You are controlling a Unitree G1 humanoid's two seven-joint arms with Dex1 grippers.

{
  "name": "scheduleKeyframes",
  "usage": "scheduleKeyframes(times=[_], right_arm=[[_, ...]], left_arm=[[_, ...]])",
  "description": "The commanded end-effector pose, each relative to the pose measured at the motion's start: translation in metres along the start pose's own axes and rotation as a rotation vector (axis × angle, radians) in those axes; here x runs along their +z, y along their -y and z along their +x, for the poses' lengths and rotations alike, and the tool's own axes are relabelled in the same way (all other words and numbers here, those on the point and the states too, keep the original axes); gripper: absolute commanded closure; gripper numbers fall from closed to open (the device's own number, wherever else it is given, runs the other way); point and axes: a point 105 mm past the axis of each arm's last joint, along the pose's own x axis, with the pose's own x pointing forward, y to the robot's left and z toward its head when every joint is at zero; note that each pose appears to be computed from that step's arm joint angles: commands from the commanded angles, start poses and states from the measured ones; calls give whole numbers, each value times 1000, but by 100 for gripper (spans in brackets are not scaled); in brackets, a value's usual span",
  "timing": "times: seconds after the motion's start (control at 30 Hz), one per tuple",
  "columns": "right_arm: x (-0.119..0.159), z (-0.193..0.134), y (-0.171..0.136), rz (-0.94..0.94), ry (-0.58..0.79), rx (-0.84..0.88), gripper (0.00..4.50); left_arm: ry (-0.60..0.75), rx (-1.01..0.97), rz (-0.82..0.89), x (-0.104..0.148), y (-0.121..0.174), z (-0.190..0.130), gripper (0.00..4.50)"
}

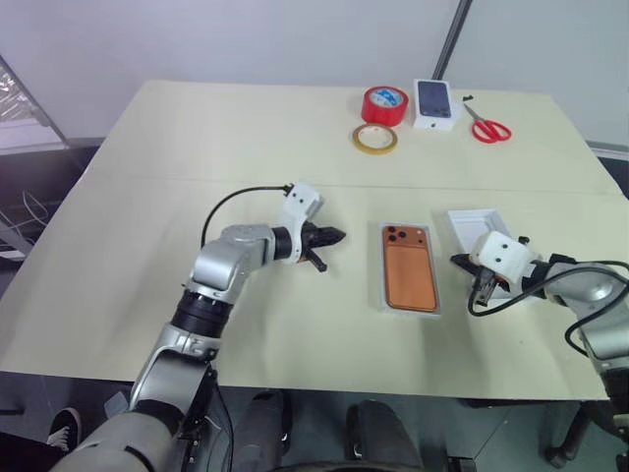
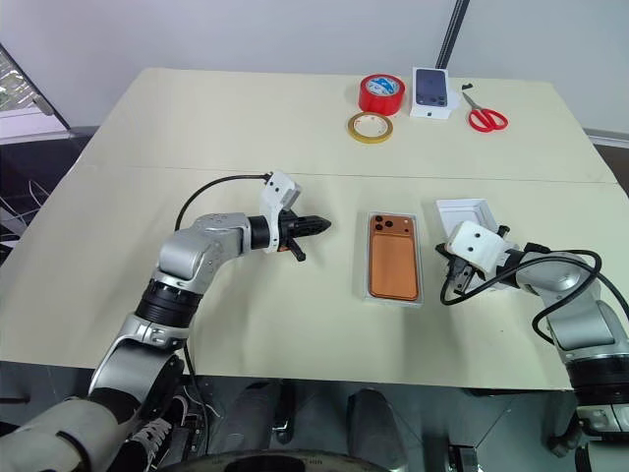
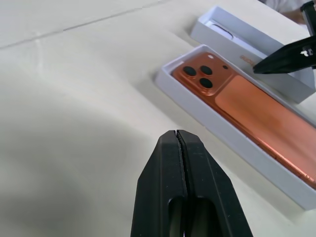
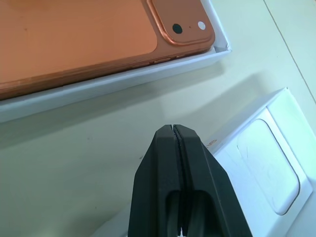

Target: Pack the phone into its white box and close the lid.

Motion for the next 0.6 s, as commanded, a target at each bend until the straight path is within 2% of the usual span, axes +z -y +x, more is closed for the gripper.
scheduleKeyframes(times=[0.03,0.07,0.17,0.3,0.4,0.53,0.6], right_arm=[[13,-14,8,76,62,-20,397],[15,-17,9,87,69,-23,372],[22,-28,17,129,101,-74,225],[25,-33,24,157,95,-187,8],[17,-33,29,326,53,-286,3],[21,-21,8,469,7,-221,3],[18,-19,2,525,-41,-208,3]], left_arm=[[108,-63,-21,22,3,-20,396],[118,-62,13,24,2,-26,370],[158,-68,115,28,0,-44,229],[173,-114,200,25,2,-68,17],[153,-144,271,18,3,-82,7],[152,-175,479,13,4,-96,7],[163,-191,508,12,4,-101,7]])
